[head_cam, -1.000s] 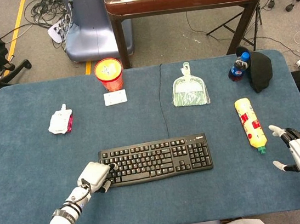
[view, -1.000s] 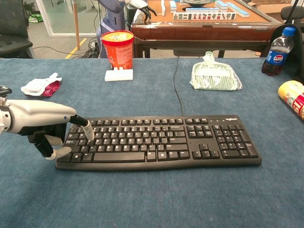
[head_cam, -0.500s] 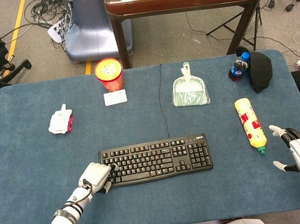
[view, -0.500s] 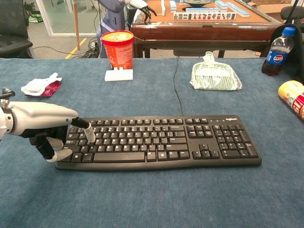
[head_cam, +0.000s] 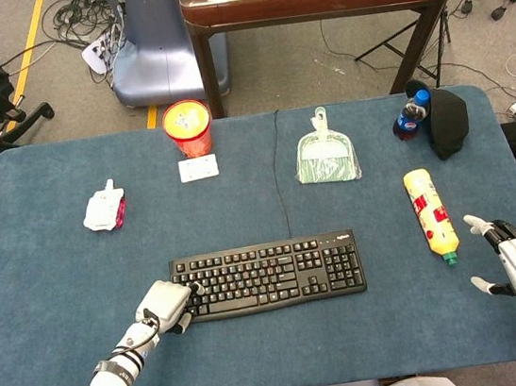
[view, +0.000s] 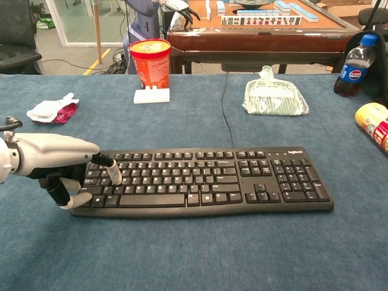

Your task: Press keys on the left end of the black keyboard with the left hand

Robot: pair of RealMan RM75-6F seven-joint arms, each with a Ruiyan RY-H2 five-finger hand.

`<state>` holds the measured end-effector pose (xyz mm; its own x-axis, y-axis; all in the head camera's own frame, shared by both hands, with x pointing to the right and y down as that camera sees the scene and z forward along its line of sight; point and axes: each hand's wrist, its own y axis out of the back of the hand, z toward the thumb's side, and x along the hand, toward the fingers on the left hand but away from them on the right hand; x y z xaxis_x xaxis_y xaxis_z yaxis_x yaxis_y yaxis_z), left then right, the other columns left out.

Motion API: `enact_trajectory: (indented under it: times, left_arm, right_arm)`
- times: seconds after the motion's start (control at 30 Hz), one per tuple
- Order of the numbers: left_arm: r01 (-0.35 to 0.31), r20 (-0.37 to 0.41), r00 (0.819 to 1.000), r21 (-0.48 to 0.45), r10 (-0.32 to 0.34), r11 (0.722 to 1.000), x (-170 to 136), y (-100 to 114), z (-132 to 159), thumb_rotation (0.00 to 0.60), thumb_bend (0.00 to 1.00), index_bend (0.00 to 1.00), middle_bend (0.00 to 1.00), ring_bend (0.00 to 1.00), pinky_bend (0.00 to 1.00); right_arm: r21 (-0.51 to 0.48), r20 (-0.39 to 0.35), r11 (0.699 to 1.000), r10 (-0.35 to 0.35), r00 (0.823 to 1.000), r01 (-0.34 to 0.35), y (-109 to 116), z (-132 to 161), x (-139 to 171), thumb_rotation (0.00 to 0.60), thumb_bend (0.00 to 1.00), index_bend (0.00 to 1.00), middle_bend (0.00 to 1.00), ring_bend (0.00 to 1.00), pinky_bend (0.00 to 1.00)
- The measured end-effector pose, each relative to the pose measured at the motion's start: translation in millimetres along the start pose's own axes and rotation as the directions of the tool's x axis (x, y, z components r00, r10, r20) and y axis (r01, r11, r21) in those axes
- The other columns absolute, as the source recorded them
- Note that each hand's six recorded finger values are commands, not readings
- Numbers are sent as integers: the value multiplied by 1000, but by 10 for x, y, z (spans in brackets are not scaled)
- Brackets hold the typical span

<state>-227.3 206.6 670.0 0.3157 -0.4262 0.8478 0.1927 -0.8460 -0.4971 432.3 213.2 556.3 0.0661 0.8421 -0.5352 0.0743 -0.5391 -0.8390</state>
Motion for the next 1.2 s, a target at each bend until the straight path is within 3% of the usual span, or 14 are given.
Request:
enact_trajectory:
  times: [0.27, 0.57, 0.73, 0.87, 1.0, 1.1, 1.2]
  left_arm:
    - [-5, 0, 1000, -12, 5, 1000, -12, 11, 2, 600, 447, 243, 1000, 965, 1000]
    - [-81, -19, 997, -54, 80, 995, -212, 168, -100, 600, 441, 202, 991, 932, 1000]
    - [-170, -22, 985, -64, 169, 983, -396, 237, -198, 600, 436, 176, 817, 802, 999]
    - [-274, -28, 962, -53, 273, 960, -615, 280, -319, 600, 431, 146, 577, 650, 929]
    - [-398, -92, 915, -50, 392, 916, -949, 272, -560, 600, 407, 136, 383, 455, 750]
    - [-445, -169, 886, -43, 433, 894, -1199, 174, -773, 600, 397, 137, 335, 384, 628]
    - [-463, -225, 867, -32, 445, 886, -1392, 51, -943, 600, 392, 141, 332, 358, 556]
  right_arm:
    - [-5, -2, 1000, -4, 1000, 4, 14, 0, 4, 600, 5, 172, 300, 215, 383]
    - [-7, -3, 1000, -6, 1000, 6, 20, 0, 12, 600, 5, 172, 300, 214, 383]
    - [-1, -3, 1000, -1, 1000, 1, 2, 5, 8, 600, 5, 172, 300, 215, 383]
    - [6, -1, 1000, 5, 1000, -5, -25, 11, 0, 600, 5, 172, 300, 215, 383]
    - [13, 2, 1000, 12, 1000, -12, -54, 17, -8, 600, 5, 172, 300, 215, 383]
    - [19, 4, 1000, 20, 1000, -20, -82, 19, -17, 600, 5, 172, 300, 215, 383]
    - [26, 3, 999, 28, 1000, -28, -105, 27, -31, 600, 5, 172, 300, 215, 383]
